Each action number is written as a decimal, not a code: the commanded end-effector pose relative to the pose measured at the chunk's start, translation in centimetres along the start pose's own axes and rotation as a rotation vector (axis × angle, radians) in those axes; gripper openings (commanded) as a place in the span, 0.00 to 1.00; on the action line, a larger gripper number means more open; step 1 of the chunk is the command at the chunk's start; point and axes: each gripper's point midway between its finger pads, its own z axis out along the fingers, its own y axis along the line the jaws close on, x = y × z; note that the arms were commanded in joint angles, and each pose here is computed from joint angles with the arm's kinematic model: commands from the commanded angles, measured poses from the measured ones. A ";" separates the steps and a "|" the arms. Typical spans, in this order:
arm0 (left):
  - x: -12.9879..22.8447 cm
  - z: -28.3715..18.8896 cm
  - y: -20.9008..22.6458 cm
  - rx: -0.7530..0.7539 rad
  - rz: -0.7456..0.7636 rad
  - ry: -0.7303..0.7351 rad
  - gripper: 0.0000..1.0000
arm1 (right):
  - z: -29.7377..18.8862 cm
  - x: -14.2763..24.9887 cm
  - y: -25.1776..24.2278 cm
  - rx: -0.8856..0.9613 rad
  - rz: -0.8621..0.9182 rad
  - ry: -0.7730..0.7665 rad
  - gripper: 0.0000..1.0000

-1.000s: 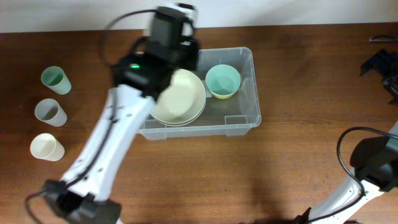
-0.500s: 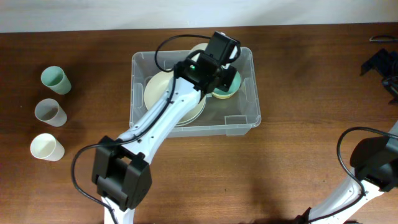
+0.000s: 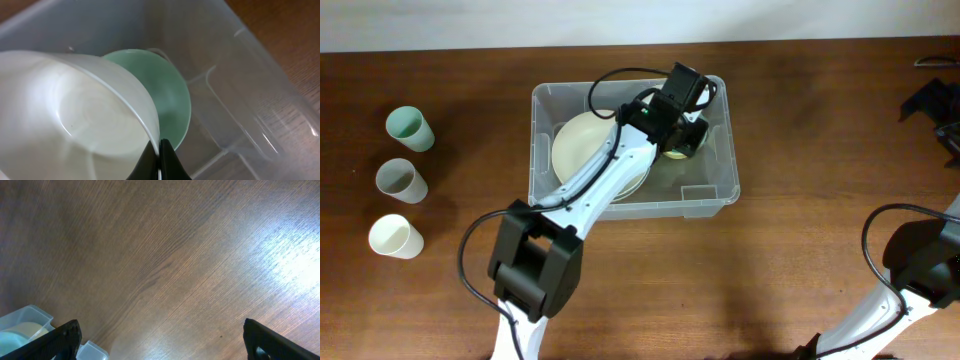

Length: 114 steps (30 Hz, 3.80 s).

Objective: Pack container
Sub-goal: 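Lower the white bowl onto the mint bowl and open the left gripper, then withdraw the left gripper back to the left side, then grasp the white cup on the table with the left gripper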

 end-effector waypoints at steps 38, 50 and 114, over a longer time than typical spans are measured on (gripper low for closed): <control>-0.8 0.5 -0.8 0.014 0.112 -0.030 0.37 | -0.2 0.1 0.1 -0.003 -0.010 0.000 0.99; -5.5 -13.6 11.4 -0.507 -0.064 -0.109 0.99 | -0.2 0.1 0.1 -0.003 -0.010 0.000 0.99; 30.5 -15.1 40.2 -0.502 -0.947 0.431 0.94 | -0.2 0.1 0.1 -0.003 -0.010 -0.001 0.99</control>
